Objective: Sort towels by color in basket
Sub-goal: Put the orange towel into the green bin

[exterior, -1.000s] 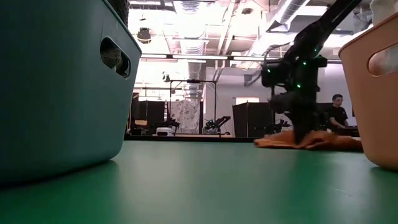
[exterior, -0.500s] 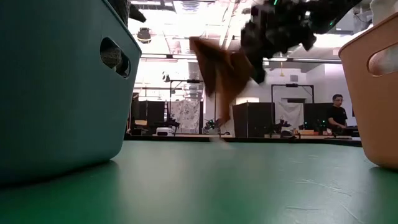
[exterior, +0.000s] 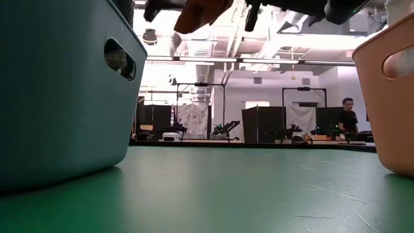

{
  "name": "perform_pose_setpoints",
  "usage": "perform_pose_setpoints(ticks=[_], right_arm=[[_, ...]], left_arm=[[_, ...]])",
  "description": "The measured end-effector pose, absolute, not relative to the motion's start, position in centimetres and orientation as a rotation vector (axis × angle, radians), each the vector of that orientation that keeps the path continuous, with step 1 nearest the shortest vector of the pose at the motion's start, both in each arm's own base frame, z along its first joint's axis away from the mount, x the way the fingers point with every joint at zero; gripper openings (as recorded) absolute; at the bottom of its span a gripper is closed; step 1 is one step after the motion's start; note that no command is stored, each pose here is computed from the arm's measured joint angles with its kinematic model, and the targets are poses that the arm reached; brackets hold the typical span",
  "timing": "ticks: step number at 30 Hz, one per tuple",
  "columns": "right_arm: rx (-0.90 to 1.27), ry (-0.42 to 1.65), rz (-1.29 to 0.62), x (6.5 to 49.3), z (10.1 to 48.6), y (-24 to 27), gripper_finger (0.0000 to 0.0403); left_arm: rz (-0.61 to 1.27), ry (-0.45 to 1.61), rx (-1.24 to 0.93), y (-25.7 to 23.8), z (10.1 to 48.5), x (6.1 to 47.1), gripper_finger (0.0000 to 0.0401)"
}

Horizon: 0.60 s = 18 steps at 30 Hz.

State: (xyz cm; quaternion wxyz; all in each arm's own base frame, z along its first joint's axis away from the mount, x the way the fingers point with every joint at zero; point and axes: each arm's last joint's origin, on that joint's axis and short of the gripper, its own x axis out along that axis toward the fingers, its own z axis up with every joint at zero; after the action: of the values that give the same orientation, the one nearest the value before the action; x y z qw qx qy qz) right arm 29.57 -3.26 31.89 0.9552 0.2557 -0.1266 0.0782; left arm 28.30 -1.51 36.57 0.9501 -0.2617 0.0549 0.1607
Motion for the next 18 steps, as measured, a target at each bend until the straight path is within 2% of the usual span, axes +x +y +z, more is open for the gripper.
perform_pose_setpoints(ticks=[13,18], right_arm=[[0.556,-0.029,0.178,30.8,31.7,0.3,0.0037],[0.56,-0.006,0.173,31.0,32.2,0.8,0.0037]], left_arm=[[0.29,-0.038,-0.5,-1.5,38.0,28.8,0.025],[0.281,-0.056,-0.515,-1.6,37.6,29.7,0.025]])
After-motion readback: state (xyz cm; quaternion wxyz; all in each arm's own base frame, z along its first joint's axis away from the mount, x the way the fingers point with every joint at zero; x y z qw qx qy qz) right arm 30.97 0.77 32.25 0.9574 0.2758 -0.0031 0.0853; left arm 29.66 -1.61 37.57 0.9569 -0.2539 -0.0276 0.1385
